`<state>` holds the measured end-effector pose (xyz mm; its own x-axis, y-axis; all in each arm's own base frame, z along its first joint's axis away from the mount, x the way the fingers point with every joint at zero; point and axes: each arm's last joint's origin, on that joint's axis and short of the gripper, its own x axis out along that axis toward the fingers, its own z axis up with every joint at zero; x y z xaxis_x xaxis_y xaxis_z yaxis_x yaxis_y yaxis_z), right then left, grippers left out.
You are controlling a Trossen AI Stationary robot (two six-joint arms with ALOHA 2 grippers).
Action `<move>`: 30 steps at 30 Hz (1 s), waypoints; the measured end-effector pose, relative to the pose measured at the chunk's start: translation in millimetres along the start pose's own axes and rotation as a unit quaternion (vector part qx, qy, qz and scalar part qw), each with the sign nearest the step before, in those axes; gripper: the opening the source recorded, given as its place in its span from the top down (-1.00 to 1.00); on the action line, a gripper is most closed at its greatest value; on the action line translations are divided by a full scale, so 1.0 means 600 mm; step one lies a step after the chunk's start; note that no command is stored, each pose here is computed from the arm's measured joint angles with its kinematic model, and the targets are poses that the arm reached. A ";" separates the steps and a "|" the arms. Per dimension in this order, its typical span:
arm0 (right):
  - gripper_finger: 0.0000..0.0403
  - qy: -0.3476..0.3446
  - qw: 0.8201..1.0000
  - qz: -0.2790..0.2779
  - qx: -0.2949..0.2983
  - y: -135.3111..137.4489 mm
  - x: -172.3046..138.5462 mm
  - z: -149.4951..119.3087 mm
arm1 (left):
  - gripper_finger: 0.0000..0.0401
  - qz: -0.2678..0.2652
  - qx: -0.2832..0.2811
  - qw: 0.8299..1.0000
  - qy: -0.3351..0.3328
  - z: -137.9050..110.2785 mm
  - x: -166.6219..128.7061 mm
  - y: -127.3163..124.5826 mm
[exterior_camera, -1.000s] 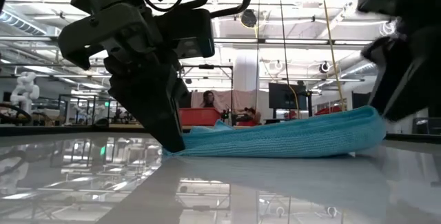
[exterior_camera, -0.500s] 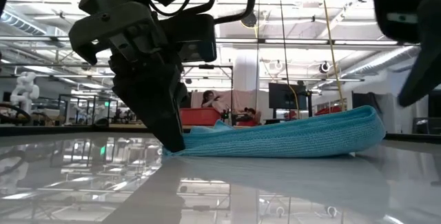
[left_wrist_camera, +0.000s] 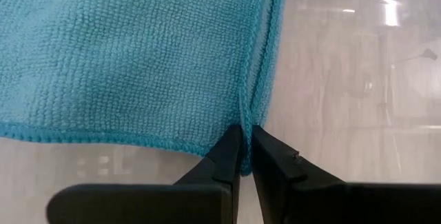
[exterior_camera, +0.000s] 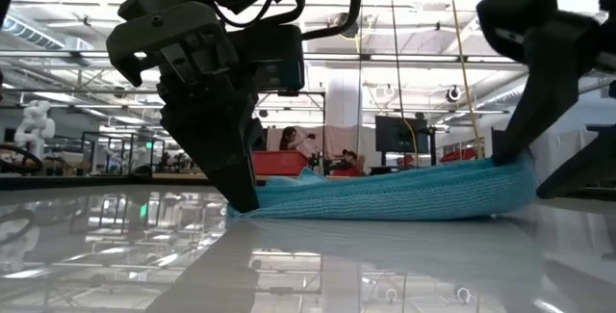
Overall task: Roll towel
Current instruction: Roll the blue microfiber towel
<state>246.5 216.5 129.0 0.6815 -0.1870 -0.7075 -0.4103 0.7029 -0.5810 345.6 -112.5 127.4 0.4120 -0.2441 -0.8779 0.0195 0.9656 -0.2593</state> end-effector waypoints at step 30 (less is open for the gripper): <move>0.95 0.074 0.971 0.086 0.211 -0.038 0.032 -0.022 | 0.80 0.008 0.075 0.994 -0.080 0.018 -0.095 -0.029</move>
<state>261.2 187.7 123.2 0.5178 -0.1173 -0.8474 -0.2041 0.9450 -0.2555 331.6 -114.5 186.5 0.5527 -0.2223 -0.8032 0.1425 0.9748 -0.1717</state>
